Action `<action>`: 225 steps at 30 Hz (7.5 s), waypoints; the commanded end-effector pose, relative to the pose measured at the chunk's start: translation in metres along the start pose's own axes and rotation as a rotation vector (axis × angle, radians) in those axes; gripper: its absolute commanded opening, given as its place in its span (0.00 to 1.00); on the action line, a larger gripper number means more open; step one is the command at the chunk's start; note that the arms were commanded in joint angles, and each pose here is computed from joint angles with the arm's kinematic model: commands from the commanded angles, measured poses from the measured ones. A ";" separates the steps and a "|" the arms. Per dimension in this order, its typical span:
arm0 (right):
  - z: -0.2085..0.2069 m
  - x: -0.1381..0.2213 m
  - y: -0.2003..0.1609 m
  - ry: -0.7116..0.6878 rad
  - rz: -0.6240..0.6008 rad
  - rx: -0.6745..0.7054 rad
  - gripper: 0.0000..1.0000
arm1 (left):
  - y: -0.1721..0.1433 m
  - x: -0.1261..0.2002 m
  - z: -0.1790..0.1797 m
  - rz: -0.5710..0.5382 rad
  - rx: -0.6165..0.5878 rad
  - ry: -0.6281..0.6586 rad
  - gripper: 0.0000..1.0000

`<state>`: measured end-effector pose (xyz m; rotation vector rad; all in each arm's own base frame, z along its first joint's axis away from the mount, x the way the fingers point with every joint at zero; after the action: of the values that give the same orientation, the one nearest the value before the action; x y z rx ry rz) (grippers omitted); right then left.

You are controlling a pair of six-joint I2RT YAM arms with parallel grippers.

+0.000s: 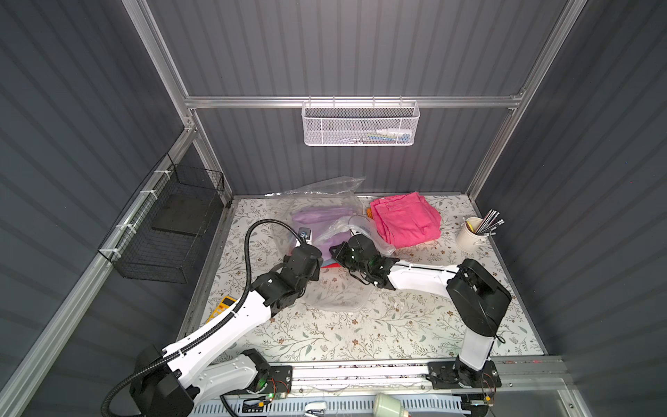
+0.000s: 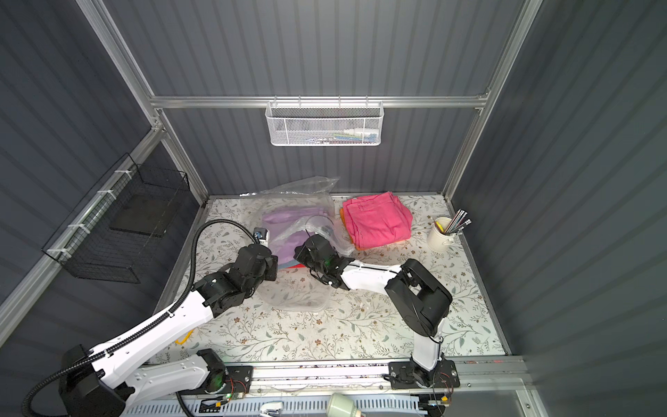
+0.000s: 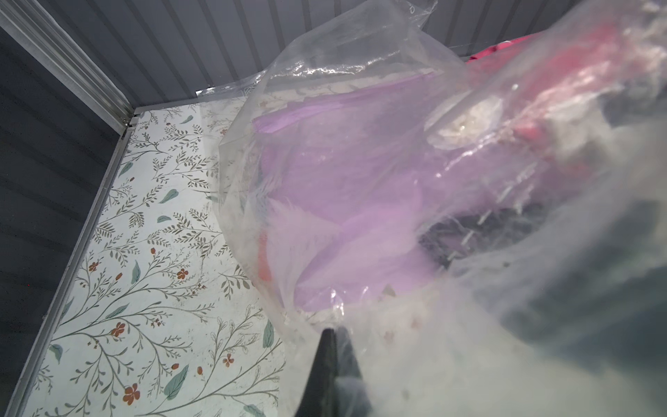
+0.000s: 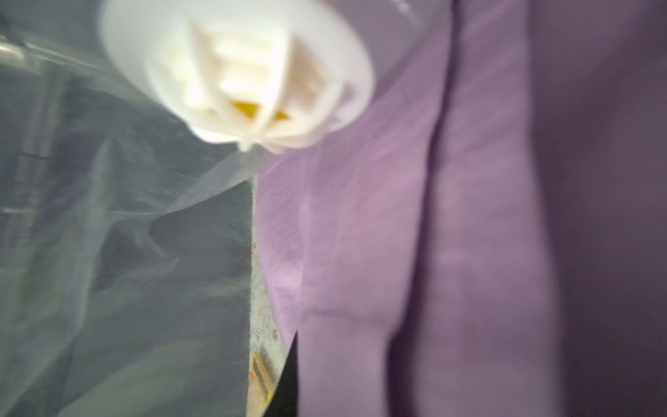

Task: Take the trousers out of the vacuum bag
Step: Take out the trousers from the vacuum bag, then place the trousers at the center of the board.

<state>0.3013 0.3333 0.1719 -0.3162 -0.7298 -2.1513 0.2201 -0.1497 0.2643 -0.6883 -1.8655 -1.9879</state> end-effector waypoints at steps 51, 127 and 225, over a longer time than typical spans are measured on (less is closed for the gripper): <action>0.036 0.003 0.039 0.110 -0.159 0.053 0.00 | -0.001 -0.003 0.004 -0.001 -0.008 0.053 0.00; 0.045 0.163 0.002 0.206 -0.103 0.150 0.00 | 0.003 -0.036 -0.018 0.053 -0.025 0.034 0.00; -0.162 0.253 0.051 -0.175 -0.067 -0.162 0.00 | -0.012 -0.037 0.028 0.102 0.158 0.126 0.00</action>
<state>0.1944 0.0553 0.1861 -0.5604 -0.7006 -2.2249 0.2474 -0.1281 0.2303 -0.6141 -1.8334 -1.7728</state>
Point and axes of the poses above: each gripper's point midway between its finger pads, its own x axis back along the fingers, its own z axis along the line the jaws close on, y = z × x, the point moved 9 cm from there along x, back along the fingers, and after that the axes turned 3 degrees about x, right-handed, at the moved point
